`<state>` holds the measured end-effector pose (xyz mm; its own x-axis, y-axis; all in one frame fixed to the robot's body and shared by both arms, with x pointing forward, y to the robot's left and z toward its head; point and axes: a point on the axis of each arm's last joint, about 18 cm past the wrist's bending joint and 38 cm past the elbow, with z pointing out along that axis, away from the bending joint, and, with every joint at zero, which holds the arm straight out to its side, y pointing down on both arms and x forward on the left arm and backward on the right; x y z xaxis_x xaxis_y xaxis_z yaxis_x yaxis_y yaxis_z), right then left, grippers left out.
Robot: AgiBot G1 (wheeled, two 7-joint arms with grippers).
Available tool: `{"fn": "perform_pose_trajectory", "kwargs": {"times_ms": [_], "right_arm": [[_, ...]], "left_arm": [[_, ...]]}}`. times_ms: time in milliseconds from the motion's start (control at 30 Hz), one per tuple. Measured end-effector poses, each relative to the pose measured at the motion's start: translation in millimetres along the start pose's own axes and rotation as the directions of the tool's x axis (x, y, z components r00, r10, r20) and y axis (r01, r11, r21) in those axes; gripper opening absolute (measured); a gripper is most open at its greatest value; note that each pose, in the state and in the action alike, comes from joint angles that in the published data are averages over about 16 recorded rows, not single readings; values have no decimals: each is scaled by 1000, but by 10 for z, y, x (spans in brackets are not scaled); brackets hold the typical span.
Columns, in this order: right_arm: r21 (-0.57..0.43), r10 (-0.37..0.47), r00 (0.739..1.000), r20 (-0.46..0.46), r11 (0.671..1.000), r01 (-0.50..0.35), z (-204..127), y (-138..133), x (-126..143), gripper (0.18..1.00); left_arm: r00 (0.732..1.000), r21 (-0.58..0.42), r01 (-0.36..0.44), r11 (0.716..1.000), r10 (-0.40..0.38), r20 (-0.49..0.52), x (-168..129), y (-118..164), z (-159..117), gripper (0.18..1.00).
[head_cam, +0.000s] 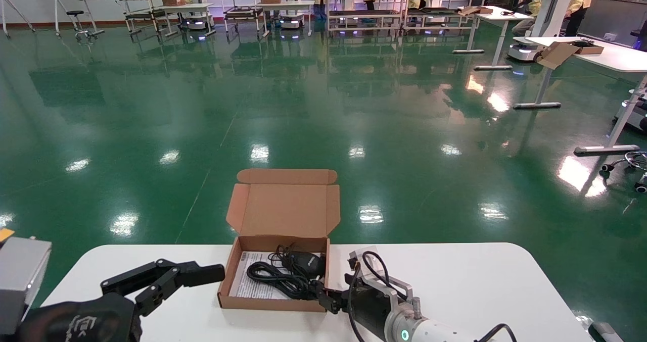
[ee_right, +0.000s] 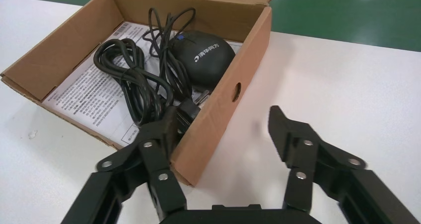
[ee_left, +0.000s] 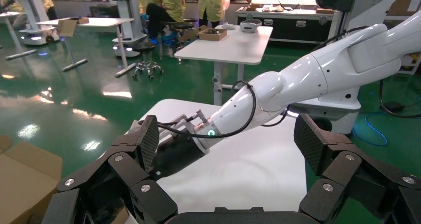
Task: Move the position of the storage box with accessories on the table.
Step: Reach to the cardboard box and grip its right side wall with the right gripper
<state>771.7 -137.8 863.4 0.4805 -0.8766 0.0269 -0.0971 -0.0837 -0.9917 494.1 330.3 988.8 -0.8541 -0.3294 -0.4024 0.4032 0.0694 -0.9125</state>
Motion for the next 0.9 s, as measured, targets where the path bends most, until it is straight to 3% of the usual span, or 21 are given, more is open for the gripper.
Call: {"fn": "perform_pose_trajectory", "kwargs": {"times_ms": [567,900], "right_arm": [[-4,10,1000,-4,1000,-10,14,82,-48,399],[-10,12,1000,-4,1000,-12,10,94,-28,259]], "left_arm": [[1000,0,0,1000,0,0,0,0,0,1000],[1000,0,0,1000,0,0,0,0,0,1000]]}}
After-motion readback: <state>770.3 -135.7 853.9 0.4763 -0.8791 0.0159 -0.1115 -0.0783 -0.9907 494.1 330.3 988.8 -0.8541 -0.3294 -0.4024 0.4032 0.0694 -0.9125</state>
